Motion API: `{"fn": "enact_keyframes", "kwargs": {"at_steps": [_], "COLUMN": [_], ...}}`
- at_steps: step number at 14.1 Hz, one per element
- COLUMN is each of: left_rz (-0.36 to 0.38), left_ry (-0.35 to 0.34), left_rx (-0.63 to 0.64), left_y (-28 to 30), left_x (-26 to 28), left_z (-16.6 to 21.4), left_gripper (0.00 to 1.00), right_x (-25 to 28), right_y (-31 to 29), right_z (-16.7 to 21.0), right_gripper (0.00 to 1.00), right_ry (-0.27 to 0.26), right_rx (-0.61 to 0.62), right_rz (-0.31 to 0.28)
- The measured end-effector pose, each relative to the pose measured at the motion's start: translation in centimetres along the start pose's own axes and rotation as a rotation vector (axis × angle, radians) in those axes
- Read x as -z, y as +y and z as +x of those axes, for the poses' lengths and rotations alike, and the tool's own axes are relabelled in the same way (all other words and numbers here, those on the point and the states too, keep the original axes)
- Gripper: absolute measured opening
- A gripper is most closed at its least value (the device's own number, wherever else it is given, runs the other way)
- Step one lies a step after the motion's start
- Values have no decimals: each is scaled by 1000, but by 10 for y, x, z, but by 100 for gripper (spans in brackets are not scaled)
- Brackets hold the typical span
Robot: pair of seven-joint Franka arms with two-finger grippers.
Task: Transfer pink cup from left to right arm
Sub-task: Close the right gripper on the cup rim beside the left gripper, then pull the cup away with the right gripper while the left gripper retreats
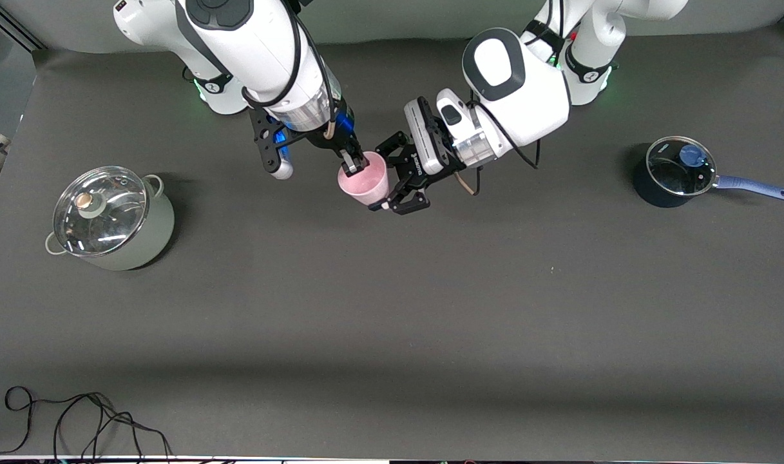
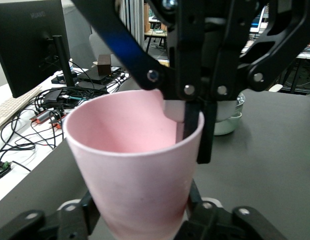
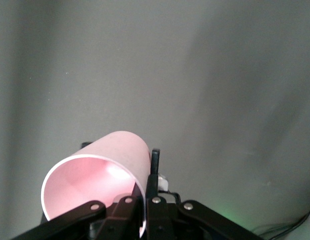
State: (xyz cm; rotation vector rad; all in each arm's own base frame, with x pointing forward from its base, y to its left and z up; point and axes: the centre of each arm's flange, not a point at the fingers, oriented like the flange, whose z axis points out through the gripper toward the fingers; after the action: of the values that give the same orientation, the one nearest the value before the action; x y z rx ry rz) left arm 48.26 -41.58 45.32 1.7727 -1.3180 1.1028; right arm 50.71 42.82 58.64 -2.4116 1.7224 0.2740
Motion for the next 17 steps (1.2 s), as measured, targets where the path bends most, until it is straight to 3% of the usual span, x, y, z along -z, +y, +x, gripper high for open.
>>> {"fn": "enact_keyframes", "kwargs": {"at_steps": [4,7,9,12,17], "left_rz": [10,31,42,54,83], "left_ry": [-3,-18,-38,-88,-157], "left_rx": [5,25,45,81,124], "left_y": [-6,-22,-34,-48,-86], "left_x": [3,7,9,11,30], "left_z": [-3,-18,-34,-70,-124], "left_gripper": [84,95,99,99,99], "right_x": [1,5,6,10,54], "right_y": [-2,-9,-12,-12,-7], "right_z": [4,28,59,116,245], "right_gripper": [3,3,3,3,3], "right_ry": [2,21,90,158,166], "right_rx": [9,90,230,484,799], "right_rz": [3,0,-44,-165,-254]}}
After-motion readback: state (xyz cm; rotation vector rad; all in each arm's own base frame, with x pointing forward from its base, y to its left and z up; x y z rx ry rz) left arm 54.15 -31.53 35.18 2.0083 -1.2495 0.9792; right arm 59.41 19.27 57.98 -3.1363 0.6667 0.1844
